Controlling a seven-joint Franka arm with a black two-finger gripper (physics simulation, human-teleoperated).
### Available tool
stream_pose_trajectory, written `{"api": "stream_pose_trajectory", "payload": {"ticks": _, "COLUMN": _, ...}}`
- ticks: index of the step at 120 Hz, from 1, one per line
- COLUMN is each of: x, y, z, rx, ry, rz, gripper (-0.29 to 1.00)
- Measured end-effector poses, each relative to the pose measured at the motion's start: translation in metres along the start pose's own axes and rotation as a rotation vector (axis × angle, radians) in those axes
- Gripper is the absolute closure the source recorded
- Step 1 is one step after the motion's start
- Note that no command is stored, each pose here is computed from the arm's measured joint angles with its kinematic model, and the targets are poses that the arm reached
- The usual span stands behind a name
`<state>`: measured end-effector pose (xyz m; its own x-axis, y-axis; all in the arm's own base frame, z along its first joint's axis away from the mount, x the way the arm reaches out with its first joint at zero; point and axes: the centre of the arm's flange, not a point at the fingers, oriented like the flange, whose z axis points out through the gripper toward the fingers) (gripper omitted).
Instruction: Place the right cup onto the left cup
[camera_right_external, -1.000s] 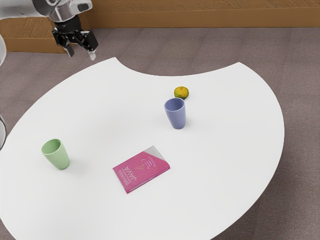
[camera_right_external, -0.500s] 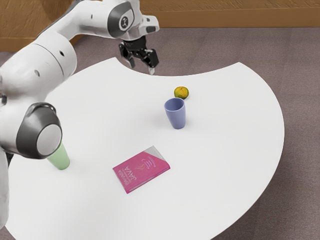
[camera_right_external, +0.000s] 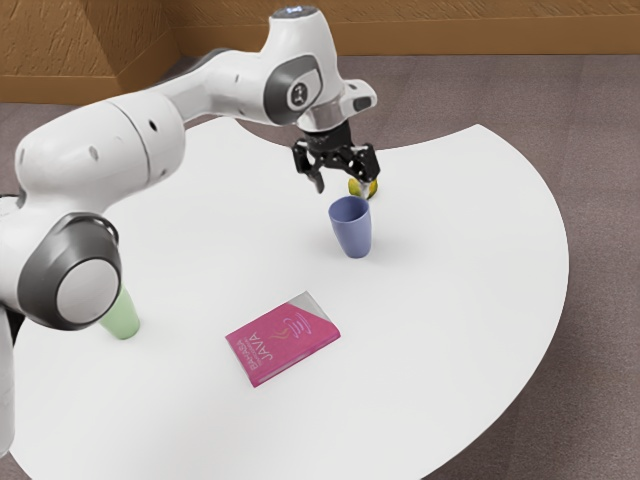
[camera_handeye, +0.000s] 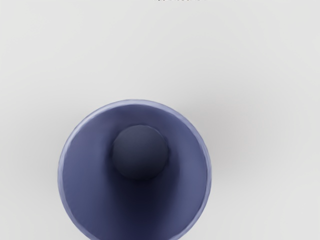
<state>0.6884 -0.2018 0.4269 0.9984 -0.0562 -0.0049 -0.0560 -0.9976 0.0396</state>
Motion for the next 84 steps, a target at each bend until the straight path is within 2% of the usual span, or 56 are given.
{"api": "stream_pose_trajectory", "payload": {"ticks": 59, "x": 0.021, "y": 0.028, "z": 0.047, "rx": 0.010, "ry": 0.011, "rz": -0.128, "gripper": 0.03}}
{"api": "stream_pose_trajectory", "payload": {"ticks": 67, "x": 0.021, "y": 0.028, "z": 0.051, "rx": 0.013, "ry": 0.007, "rz": -0.144, "gripper": 0.11}}
{"api": "stream_pose_trajectory", "payload": {"ticks": 84, "x": 0.021, "y": 0.028, "z": 0.054, "rx": 0.015, "ry": 0.006, "rz": -0.171, "gripper": 0.40}}
